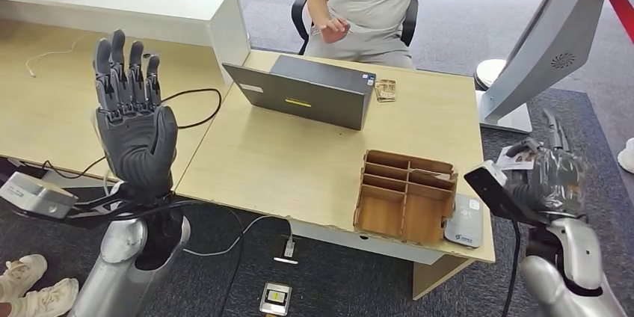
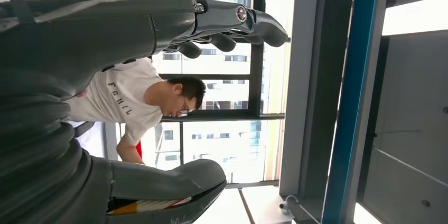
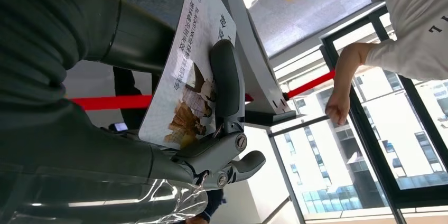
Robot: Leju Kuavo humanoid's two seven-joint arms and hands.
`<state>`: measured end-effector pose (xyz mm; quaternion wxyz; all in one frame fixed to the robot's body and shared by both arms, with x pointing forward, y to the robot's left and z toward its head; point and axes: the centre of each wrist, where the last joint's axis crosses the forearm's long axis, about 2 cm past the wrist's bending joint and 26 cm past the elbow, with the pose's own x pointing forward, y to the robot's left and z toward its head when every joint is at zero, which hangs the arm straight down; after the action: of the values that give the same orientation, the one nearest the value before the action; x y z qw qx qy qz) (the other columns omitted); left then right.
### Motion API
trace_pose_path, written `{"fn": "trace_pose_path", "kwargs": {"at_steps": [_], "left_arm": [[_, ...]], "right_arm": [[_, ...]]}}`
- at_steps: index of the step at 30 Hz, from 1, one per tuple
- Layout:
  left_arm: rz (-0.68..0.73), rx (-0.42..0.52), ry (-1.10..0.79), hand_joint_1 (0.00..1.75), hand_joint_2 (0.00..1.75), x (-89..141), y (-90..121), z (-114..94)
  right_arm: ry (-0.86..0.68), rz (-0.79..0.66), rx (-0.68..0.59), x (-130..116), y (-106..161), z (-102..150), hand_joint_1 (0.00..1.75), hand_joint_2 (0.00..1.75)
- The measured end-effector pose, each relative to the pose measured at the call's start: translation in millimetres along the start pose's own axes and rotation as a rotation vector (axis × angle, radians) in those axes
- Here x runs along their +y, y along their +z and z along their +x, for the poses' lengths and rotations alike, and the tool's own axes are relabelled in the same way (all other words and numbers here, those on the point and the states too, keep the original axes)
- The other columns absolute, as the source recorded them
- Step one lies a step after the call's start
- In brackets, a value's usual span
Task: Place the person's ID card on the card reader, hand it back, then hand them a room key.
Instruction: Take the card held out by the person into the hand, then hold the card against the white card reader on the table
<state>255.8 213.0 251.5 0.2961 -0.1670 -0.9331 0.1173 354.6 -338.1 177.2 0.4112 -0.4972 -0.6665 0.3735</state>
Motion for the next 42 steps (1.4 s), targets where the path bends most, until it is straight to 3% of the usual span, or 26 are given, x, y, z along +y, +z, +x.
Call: {"fn": "trace_pose_path", "kwargs": {"at_steps": [5, 9, 33, 42], "left_arm": [[0.008, -0.007, -0.011, 0.0, 1.75, 2, 2, 2], [0.012, -0.013, -0.019, 0.0, 1.75, 3, 3, 4], [0.02, -0.02, -0.03, 0.0, 1.75, 3, 4, 6], [0.061, -0.055, -0.089, 0.0, 1.75, 3, 4, 18]], "right_arm": [[-0.077, 0.001, 0.014, 14, 43, 2, 1.75, 1.75], [-0.12, 0.022, 0.024, 22, 60, 5, 1.75, 1.75], [-0.197, 0.086, 0.08, 49, 77, 3, 1.75, 1.75], [-0.211, 0.195, 0.173, 81, 80, -18, 1.75, 1.75]]}}
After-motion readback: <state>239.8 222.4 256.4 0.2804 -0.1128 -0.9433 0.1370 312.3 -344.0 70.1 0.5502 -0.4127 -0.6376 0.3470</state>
